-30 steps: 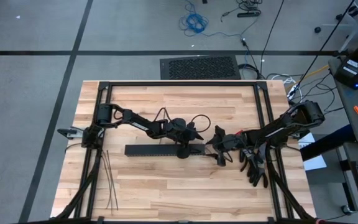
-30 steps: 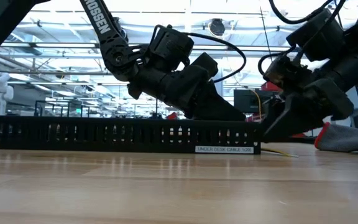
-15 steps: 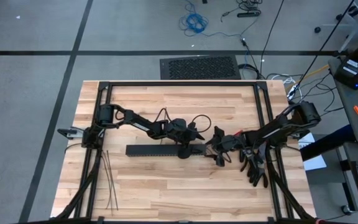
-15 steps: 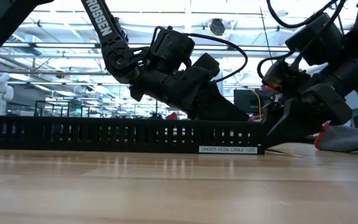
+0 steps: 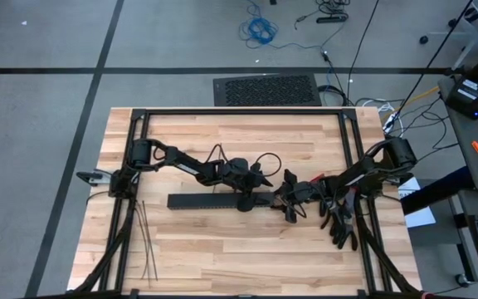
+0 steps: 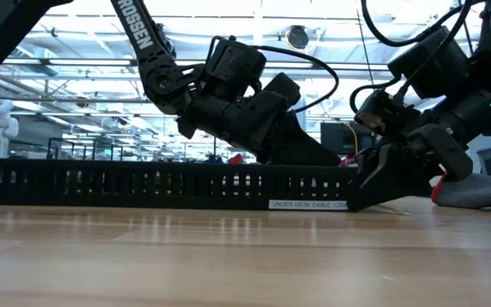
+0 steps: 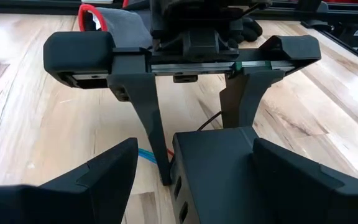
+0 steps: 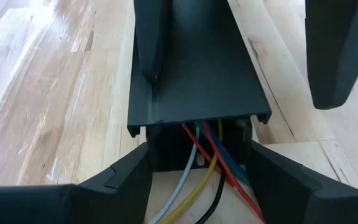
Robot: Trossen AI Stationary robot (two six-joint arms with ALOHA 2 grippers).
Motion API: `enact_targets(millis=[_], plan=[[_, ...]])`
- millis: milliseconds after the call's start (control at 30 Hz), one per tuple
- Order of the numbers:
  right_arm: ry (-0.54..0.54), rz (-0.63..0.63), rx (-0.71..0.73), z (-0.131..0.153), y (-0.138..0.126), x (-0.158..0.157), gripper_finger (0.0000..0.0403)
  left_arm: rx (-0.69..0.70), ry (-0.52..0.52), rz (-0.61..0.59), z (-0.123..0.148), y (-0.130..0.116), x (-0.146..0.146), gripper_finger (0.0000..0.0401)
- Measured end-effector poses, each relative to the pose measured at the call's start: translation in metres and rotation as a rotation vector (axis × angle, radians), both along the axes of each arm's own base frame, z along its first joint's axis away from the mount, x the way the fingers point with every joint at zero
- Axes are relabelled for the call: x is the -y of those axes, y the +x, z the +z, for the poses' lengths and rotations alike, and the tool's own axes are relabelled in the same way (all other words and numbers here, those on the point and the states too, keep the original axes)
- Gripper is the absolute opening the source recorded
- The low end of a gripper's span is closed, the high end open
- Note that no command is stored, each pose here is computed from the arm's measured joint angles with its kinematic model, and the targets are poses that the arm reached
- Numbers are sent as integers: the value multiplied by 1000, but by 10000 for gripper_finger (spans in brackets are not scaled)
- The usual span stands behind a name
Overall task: Ziptie cables
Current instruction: Close the black cable duct
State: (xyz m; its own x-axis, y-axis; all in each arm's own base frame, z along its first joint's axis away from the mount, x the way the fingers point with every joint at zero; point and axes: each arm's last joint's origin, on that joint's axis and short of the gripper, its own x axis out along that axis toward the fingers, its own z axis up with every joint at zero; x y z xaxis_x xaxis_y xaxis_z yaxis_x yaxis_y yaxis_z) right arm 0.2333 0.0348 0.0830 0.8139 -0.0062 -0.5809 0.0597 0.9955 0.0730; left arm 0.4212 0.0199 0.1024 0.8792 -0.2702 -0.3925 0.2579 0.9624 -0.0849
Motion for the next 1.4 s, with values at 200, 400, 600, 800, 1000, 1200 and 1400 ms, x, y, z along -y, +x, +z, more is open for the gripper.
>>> enact_targets(millis=[200, 400, 600, 800, 1000, 1200, 1400], plan=[[5, -1, -3, 0, 0, 0, 221, 12, 1, 0, 1, 0, 0, 313], [7, 1, -6, -1, 0, 0, 224, 18, 2, 0, 1, 1, 0, 313], [0, 12, -8, -1, 0, -1, 241, 19, 2, 0, 2, 1, 0, 313], [-9, 29, -8, -1, 0, -2, 284, 12, 52, 19, 18, -3, 0, 313], [-8, 30, -4, -1, 0, -2, 304, -13, 145, 63, 42, -10, -2, 313], [-5, 37, -1, 4, -1, -2, 306, 18, 163, 77, 59, -13, 6, 313], [7, 75, 39, 29, -10, -10, 306, 55, 269, 247, 114, -31, 15, 313]])
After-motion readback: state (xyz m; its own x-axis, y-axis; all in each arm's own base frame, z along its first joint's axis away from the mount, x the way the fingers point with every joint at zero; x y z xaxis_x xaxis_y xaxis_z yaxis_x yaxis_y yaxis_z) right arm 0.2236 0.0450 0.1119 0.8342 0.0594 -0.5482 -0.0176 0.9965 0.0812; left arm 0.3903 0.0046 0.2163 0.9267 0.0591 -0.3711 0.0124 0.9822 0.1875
